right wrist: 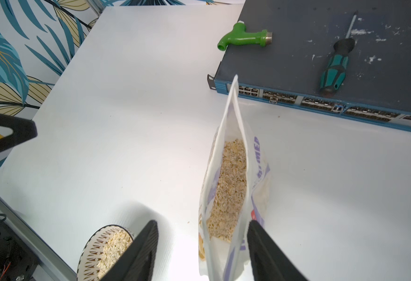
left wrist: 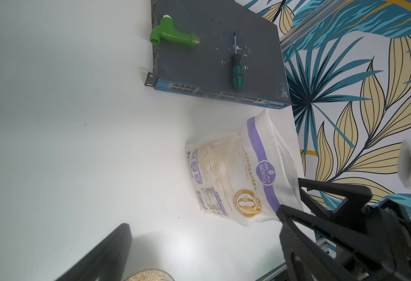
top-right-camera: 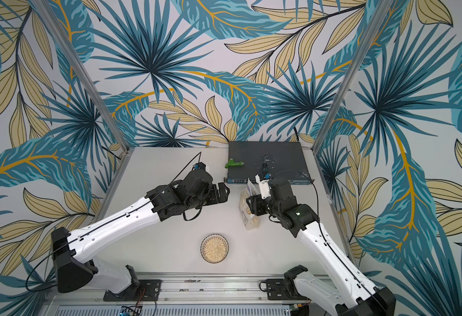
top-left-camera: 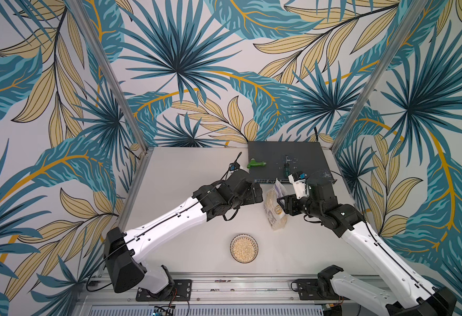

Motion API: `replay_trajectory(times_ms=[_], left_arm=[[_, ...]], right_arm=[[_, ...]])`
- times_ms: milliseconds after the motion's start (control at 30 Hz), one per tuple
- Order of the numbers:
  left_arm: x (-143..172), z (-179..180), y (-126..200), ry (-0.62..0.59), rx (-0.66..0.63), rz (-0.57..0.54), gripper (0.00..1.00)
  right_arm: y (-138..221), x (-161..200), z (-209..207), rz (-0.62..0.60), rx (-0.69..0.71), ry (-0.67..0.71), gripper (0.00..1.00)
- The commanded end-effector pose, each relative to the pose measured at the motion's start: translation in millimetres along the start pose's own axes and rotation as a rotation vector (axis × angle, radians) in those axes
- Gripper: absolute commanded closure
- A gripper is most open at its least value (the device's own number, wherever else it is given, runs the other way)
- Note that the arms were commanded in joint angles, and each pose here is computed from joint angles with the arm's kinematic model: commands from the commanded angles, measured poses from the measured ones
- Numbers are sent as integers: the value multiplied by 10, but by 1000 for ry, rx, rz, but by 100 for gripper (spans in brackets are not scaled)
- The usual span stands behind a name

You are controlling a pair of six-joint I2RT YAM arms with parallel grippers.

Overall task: Pour the oats into the breakfast bowl
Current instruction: Close the oats bag at the center of the board.

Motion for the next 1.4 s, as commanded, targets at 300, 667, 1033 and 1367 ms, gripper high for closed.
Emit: replay_trajectory(times_ms=[300, 667, 1033, 1367], left_arm=[[-51, 42, 89, 26, -21, -32, 1], [10, 187, 80, 32, -43, -35, 2], [50, 294, 129, 32, -44, -37, 2], [84, 462, 243, 37, -52, -56, 2]], right_arm=[[-62, -7, -143, 150, 107, 53, 54], [-46, -154, -238, 214, 227, 95, 100], [-184, -231, -203, 249, 202, 121, 59], [-391, -403, -232, 224, 203, 137, 98]])
Point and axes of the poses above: each gripper's point midway between its finger pads, its own y axis back along the fingers, its own z axis along the line the jaws close on, x = y × z, the point moved 2 cm from there along y, back along the fingers, and after that the axes turned 8 degrees about y, right-handed, at the moved point
